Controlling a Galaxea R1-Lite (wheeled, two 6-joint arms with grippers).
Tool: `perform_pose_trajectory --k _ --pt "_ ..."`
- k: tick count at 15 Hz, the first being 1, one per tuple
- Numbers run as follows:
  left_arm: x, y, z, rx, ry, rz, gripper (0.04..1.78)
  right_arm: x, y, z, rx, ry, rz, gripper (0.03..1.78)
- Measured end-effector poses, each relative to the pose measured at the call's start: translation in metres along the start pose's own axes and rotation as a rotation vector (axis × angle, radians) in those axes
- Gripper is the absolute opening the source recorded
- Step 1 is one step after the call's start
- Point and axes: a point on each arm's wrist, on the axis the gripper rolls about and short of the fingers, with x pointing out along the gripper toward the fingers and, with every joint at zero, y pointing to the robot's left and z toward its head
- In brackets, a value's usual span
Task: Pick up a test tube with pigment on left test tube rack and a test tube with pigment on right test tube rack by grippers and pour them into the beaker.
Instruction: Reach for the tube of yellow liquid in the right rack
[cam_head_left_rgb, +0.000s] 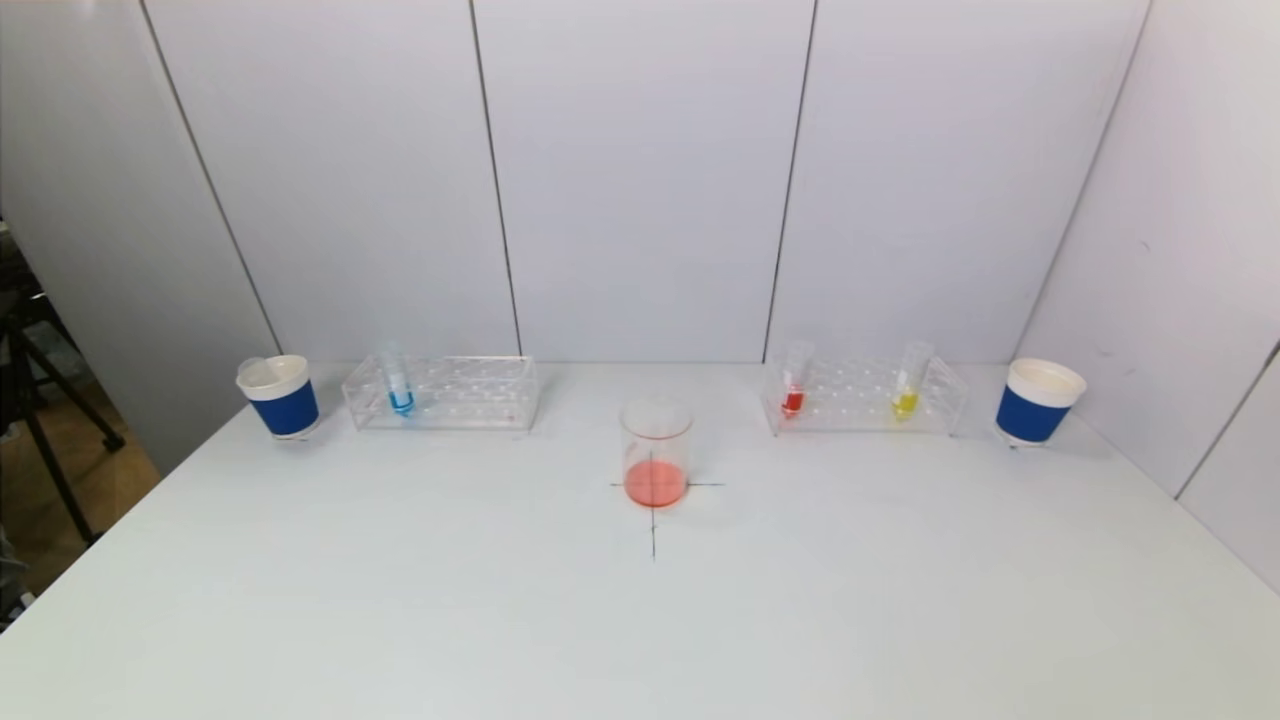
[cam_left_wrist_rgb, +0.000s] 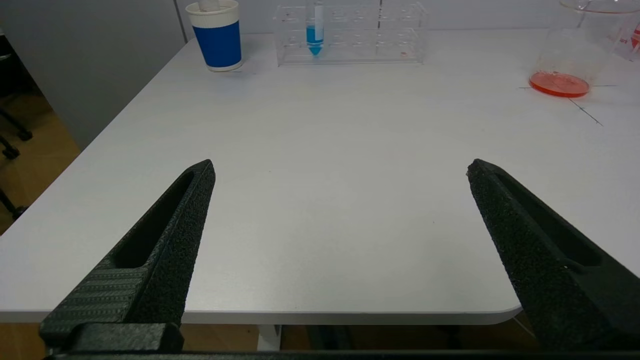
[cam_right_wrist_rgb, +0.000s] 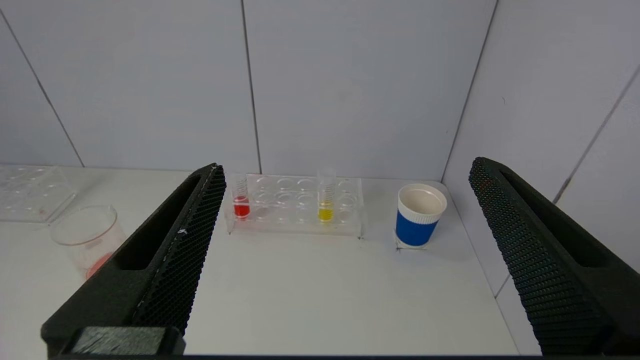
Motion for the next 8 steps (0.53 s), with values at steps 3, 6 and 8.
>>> perform_pose_trajectory --k 3,6,8 --pt "0.0 0.0 0.0 0.0 0.0 0.0 1.76 0.048 -0.001 -0.004 0.003 0.024 -0.003 1.77" --pt "0.0 0.0 0.0 0.0 0.0 0.0 1.76 0.09 -0.003 -0.019 0.004 0.051 -0.006 1.77" --pt "0.0 0.0 0.0 0.0 0.0 0.0 1.76 0.116 -0.005 -0.033 0.004 0.067 -0.014 1.77"
